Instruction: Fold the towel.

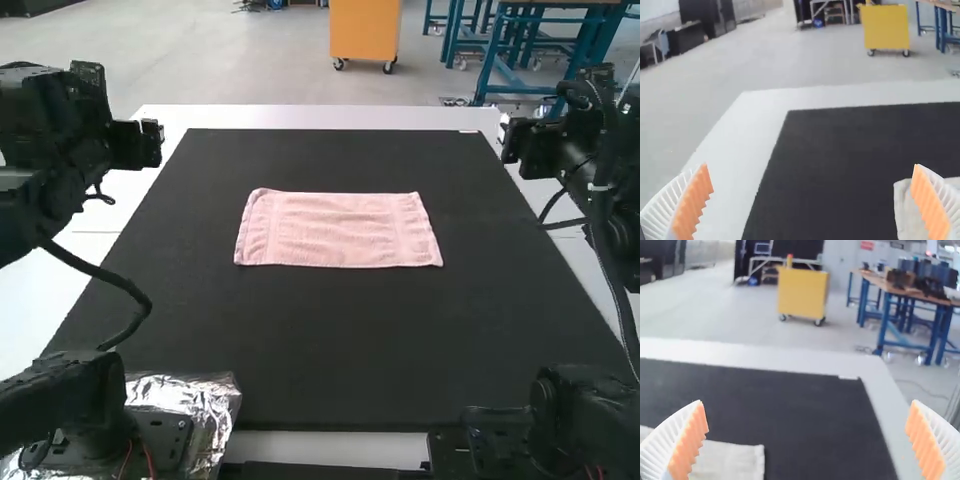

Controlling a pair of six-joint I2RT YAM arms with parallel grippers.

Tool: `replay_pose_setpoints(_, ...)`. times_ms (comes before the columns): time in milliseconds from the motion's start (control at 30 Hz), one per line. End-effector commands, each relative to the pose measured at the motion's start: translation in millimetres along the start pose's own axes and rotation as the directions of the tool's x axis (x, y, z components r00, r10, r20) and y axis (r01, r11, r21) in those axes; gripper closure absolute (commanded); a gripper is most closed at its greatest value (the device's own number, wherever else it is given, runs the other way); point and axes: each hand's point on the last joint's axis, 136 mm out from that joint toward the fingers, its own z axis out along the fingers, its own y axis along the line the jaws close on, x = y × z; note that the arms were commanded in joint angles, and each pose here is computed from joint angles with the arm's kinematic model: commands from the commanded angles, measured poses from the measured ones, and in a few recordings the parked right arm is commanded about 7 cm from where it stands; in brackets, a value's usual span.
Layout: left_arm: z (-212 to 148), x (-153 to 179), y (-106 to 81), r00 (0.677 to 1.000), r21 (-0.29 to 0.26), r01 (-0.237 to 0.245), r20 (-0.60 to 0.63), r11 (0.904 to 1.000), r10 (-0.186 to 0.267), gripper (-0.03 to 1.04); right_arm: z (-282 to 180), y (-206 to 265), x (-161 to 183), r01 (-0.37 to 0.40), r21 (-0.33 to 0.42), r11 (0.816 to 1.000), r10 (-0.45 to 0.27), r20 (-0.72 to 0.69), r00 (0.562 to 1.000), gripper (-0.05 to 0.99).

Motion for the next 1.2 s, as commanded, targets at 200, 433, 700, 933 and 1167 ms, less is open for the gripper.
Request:
replay_pose_setpoints(200, 60, 64, -68.7, 0.946, 0.180, 0.081, -0.325, 0.9804, -0.019, 0.05, 48, 29, 149, -0.134, -0.070, 0.988, 0.077, -0.530, 0.844, 0.02)
replay_pose_setpoints(433, 97, 102, -86.3, 0.907, 0.189, 0.122, -0.420, 0.9745, -0.032, 0.05, 79, 26, 171, -0.092, -0.050, 0.995, 0.047, -0.572, 0.819, 0.02)
replay_pose_setpoints(700, 137, 129, -100.7, 0.889, 0.201, 0.146, -0.457, 0.9686, -0.039, 0.05, 117, 53, 202, -0.068, -0.140, 0.988, -0.040, -0.651, 0.758, 0.03)
replay_pose_setpoints(933, 162, 135, -106.0, 0.885, 0.203, 0.142, -0.465, 0.9689, -0.032, 0.05, 145, 69, 221, -0.095, -0.161, 0.982, -0.040, -0.678, 0.734, 0.03)
replay_pose_setpoints(1167, 180, 146, -117.3, 0.869, 0.226, 0.151, -0.494, 0.9623, -0.020, 0.05, 183, 75, 234, -0.095, -0.161, 0.982, -0.038, -0.671, 0.741, 0.03)
